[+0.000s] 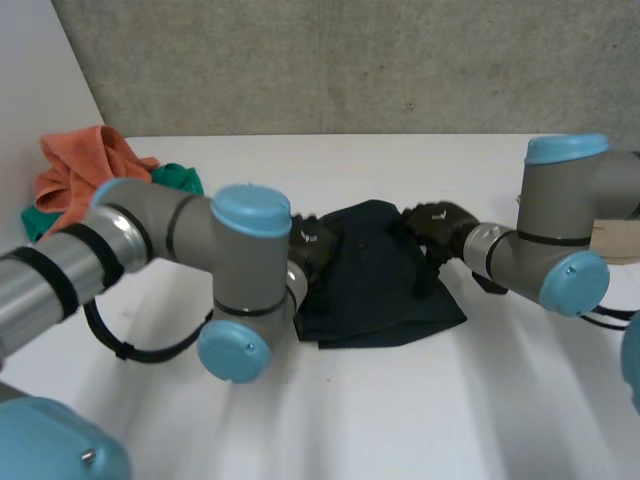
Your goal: Fold the laundry.
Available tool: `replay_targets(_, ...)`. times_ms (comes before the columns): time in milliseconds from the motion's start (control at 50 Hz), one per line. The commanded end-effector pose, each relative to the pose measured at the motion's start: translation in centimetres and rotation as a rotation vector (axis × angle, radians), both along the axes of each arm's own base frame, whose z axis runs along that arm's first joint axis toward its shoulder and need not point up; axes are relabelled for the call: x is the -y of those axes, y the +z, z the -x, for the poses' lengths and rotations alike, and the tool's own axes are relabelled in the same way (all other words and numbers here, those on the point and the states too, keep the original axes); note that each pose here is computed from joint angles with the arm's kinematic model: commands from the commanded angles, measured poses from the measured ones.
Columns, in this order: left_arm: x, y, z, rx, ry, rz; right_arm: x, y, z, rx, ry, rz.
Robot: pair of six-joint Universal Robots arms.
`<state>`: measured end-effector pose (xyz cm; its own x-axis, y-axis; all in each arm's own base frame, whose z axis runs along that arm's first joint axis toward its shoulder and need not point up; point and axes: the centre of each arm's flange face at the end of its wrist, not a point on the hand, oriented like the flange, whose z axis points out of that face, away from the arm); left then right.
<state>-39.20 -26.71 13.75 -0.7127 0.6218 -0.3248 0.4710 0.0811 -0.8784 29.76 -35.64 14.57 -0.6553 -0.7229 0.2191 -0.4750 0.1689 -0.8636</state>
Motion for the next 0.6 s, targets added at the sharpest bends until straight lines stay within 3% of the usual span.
replay_targets(20,-0.3,7.8,-0.1,-0.162,-0.028,0.152,-1.3,5.5,-0.4,0.127,-0.004,0.169)
replay_targets(120,-0.7,12.6,-1.7,-0.253,-0.073,0.225,-2.9,8.9,0.7,0.187,-0.021,0.303)
replay_targets(180,-1.7,14.9,-2.1,-0.293,-0.162,0.238,-4.5,8.5,0.9,0.187,-0.020,0.305)
replay_targets(320,-3.6,16.6,-4.2,-0.318,-0.299,0.066,-8.2,4.1,2.1,0.123,-0.014,0.182)
replay_targets(460,-4.6,16.6,-4.6,-0.360,-0.424,-0.062,-10.6,0.4,0.4,0.158,0.056,0.257)
replay_targets(600,-4.9,16.4,-4.8,-0.359,-0.434,-0.076,-10.4,-4.0,-0.7,0.114,0.092,0.281)
